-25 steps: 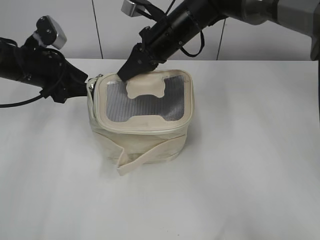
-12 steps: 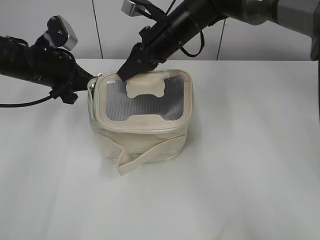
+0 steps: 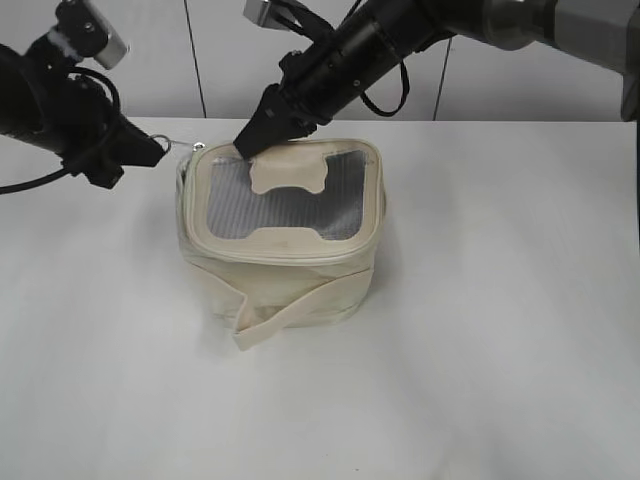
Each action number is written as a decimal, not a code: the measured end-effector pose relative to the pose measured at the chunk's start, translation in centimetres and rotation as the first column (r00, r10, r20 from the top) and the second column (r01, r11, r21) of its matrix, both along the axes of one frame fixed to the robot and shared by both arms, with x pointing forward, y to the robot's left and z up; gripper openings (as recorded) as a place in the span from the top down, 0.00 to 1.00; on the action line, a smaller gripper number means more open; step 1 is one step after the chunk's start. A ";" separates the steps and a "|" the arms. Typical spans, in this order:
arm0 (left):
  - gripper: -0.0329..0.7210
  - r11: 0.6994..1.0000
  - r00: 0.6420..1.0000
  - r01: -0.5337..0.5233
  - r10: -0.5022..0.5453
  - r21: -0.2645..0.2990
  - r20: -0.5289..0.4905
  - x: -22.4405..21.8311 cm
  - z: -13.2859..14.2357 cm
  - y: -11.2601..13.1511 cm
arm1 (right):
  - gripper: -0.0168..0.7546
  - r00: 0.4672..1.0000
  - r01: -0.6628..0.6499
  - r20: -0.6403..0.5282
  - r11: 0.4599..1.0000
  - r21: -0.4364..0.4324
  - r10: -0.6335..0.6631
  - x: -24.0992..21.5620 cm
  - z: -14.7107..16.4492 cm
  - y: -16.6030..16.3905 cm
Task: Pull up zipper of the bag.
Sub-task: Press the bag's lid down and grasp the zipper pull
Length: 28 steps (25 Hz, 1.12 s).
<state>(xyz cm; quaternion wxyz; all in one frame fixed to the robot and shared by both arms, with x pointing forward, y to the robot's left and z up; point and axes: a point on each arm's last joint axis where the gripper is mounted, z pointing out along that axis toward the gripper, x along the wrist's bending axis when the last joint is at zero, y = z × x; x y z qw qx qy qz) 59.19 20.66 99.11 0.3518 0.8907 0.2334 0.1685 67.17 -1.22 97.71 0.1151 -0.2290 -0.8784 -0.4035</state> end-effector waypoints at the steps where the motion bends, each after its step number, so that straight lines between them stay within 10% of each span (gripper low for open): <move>1: 0.97 1.000 1.000 -0.006 0.007 0.008 -0.011 -0.6 0.1 0.2 | 0.92 1.000 0.012 -0.010 1.000 0.000 -0.012 0.0 0.0 0.0; 13: 0.97 0.995 0.993 -0.074 0.068 -0.059 -0.100 -10.0 0.9 1.0 | 0.92 0.993 0.086 -0.082 0.996 0.018 -0.084 0.1 0.1 0.2; 28: 0.97 0.992 0.982 0.089 -0.103 -0.092 -0.159 -17.0 -0.1 -4.4 | 0.92 0.974 0.142 -0.181 0.990 0.007 -0.139 -0.3 0.0 0.6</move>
